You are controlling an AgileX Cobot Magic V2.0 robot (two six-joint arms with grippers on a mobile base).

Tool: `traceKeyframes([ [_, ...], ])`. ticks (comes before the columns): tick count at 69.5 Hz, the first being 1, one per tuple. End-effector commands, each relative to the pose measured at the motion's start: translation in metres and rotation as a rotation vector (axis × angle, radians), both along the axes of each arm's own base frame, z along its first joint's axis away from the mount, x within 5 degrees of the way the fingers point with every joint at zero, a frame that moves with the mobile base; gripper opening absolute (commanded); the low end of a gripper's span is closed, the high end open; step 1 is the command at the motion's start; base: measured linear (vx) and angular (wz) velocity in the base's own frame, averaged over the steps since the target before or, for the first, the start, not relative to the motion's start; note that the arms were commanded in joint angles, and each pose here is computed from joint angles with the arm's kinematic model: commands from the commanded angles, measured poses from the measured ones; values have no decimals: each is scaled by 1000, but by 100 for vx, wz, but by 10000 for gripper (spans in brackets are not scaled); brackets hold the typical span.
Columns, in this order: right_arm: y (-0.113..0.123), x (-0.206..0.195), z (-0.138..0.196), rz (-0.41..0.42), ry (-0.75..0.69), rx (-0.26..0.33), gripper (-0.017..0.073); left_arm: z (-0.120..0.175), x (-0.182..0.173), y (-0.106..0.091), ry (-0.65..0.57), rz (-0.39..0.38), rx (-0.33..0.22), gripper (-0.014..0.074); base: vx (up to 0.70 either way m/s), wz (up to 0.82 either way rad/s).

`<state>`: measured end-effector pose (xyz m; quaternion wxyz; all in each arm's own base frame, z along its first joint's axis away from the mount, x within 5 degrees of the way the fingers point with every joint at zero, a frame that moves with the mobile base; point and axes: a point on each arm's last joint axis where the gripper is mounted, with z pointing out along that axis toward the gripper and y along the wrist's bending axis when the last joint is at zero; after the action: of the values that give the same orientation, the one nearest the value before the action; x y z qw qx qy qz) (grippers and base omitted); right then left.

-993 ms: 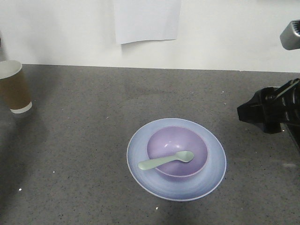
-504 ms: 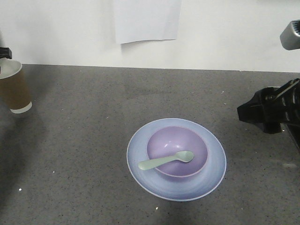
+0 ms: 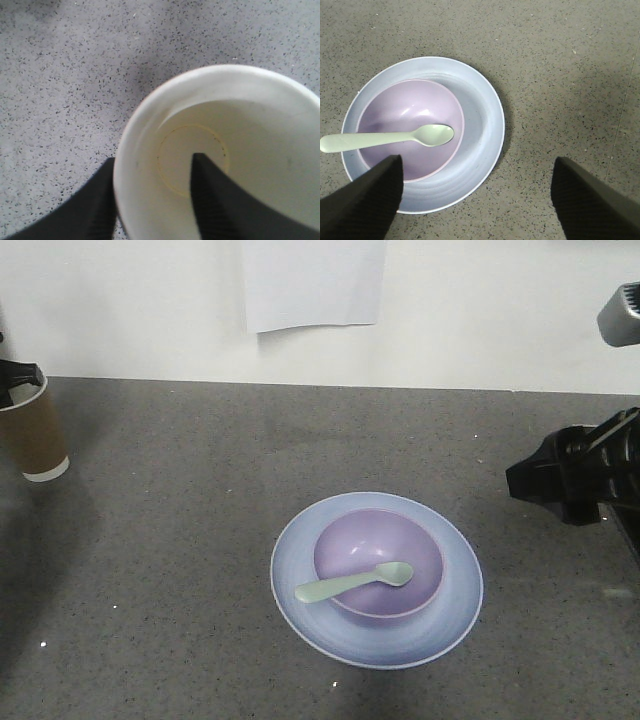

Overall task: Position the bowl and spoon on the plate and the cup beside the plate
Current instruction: 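Move the left gripper to the brown paper cup and grasp its rim, then carry the cup with the left gripper beside the plate and lower it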

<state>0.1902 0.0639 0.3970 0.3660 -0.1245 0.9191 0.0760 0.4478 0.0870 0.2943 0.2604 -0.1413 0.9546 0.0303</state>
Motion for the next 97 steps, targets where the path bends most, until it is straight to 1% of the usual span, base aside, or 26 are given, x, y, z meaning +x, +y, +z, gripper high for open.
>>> traceKeyframes([
  [1,-1,-1,13,4,-89,19,577,39,-6,-2,-138,6,13,148,0,0],
  [8,-1,-1,13,4,-89,19,577,40,-7,-2,-136,4,13,-3,0,0],
  [15,-1,-1,13,4,-89,19,577,47,-11,-4,-148,-5,11,-9,0,0],
  [21,-1,-1,13,4,-89,19,577,58,-17,-8,-163,-37,-1,-8,0,0],
  [24,-1,-1,13,4,-89,19,577,64,-22,-11,-163,-58,-16,-8,0,0],
  [27,-1,-1,13,4,-89,19,577,72,-28,-15,-161,-96,-29,-8,0,0],
  [29,-1,-1,13,4,-89,19,577,76,-32,-19,-158,-121,-51,-8,0,0],
  [32,-1,-1,13,4,-89,19,577,81,-38,-23,-146,-159,-70,-8,0,0],
  [35,-1,-1,13,4,-89,19,577,85,-44,-29,-130,-203,-107,-8,0,0],
  [36,-1,-1,13,4,-89,19,577,87,-45,-30,-133,-210,-111,-8,0,0],
  [46,-1,-1,13,5,-89,20,577,100,-61,-51,-110,-369,-222,-8,0,0],
  [51,-1,-1,13,5,-89,21,577,106,-65,-63,-127,-422,-234,-8,0,0],
  [58,-1,-1,14,5,-90,21,577,111,-73,-82,-125,-472,-228,-8,0,0],
  [70,-1,-1,14,5,-93,22,577,97,-88,-123,-77,-570,-243,-8,0,0],
  [77,-1,-1,14,5,-93,22,577,83,-96,-147,-58,-619,-250,-8,0,0],
  [81,-1,-1,14,5,-93,22,577,72,-101,-160,-25,-651,-254,-8,0,0],
  [86,-1,-1,14,5,-93,22,577,61,-106,-172,5,-689,-254,-8,0,0],
  [97,-1,-1,14,5,-93,22,577,42,-112,-194,28,-731,-257,-8,0,0],
])
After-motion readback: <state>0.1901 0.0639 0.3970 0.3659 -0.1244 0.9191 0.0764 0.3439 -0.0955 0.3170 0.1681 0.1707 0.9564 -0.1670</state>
